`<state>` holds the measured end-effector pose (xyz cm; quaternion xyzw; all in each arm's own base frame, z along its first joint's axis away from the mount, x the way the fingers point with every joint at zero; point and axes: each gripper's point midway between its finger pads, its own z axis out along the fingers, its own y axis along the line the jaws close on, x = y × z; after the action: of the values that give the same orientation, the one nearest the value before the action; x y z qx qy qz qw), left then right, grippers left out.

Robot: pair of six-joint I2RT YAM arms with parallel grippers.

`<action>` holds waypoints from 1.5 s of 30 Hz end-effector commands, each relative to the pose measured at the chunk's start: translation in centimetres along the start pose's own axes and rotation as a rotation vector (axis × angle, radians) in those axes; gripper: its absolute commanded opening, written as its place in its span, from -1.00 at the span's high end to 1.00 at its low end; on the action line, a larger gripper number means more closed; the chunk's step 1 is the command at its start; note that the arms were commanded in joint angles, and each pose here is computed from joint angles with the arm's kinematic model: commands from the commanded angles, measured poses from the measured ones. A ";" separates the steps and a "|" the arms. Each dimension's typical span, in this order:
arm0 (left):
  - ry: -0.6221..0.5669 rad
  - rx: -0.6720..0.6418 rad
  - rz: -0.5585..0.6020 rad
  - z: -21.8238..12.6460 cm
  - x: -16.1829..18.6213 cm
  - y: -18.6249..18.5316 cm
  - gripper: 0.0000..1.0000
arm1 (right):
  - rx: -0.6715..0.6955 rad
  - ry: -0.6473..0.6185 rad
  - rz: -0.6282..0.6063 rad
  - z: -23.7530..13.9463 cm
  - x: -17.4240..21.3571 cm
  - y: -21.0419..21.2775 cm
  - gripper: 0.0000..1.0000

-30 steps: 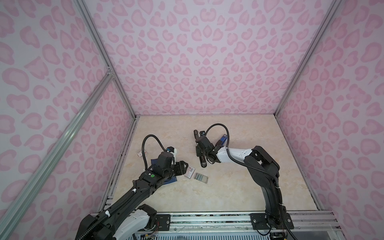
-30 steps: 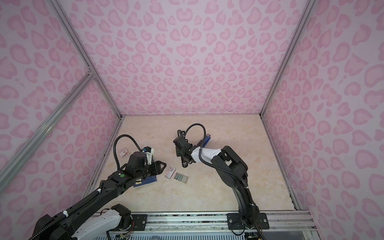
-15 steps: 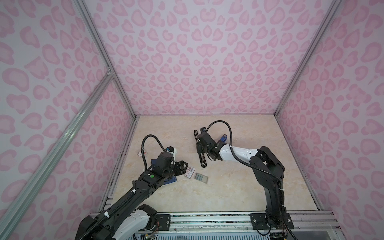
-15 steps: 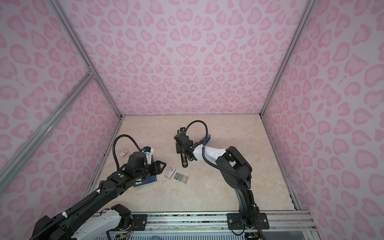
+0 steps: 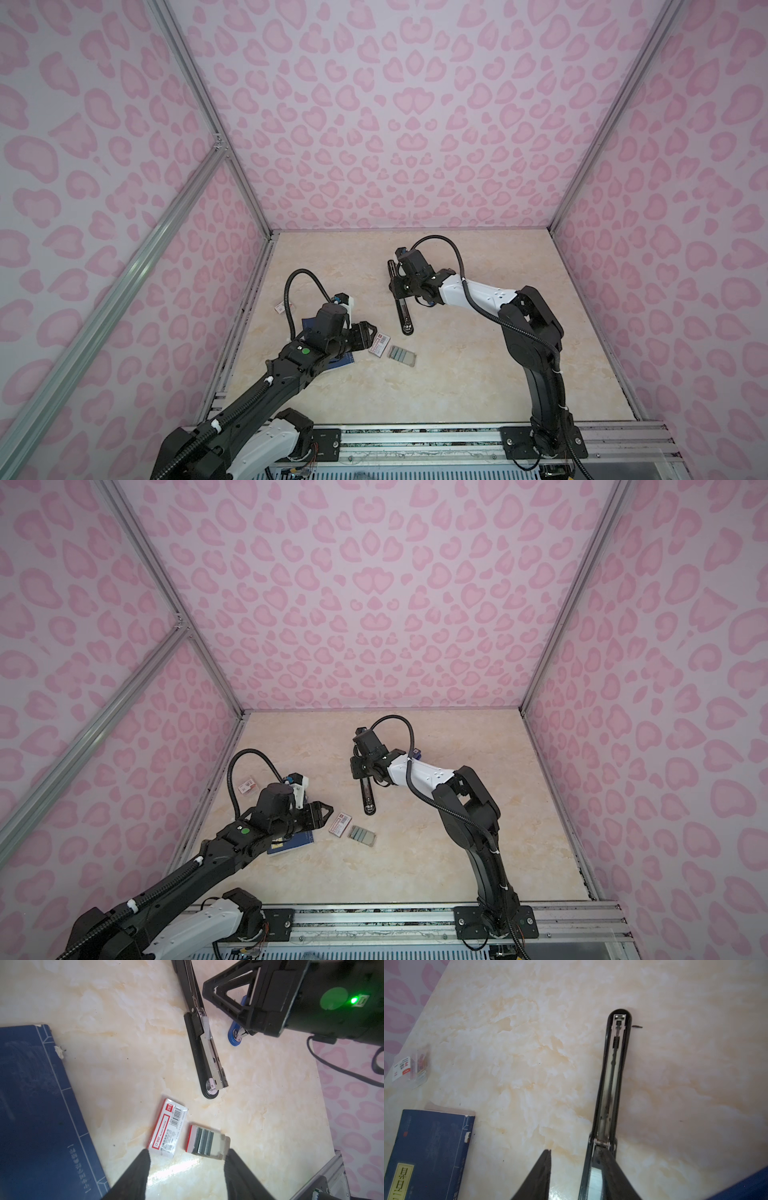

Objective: Load the staples into the stapler

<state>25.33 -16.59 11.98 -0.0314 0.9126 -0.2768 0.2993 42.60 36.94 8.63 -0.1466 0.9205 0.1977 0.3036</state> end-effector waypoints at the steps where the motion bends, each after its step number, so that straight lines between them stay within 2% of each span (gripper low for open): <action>1: -0.022 0.016 0.004 -0.1 -0.7 -0.5 -0.21 | 0.001 0.058 -0.015 0.8 1.3 -0.1 0.18; 9: -0.020 0.012 0.005 -0.1 -0.5 -0.3 -0.21 | 0.025 0.099 -0.019 1.5 2.3 -0.3 0.11; 19: -0.012 0.012 0.001 0.0 -0.1 -0.1 -0.21 | 0.029 0.123 -0.028 1.4 3.4 0.0 0.22; 34: 0.049 0.066 0.007 0.8 1.6 -0.4 -0.21 | 0.043 0.108 -0.035 0.4 3.4 -0.1 0.22; 45: 0.051 0.056 -0.013 0.7 2.4 0.3 -0.21 | 0.040 0.147 -0.034 1.5 4.4 0.0 0.21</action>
<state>23.46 -17.07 9.58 -0.0204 0.9173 -0.2976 0.2636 40.37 37.00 5.54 -0.1676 0.9386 0.1660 0.2516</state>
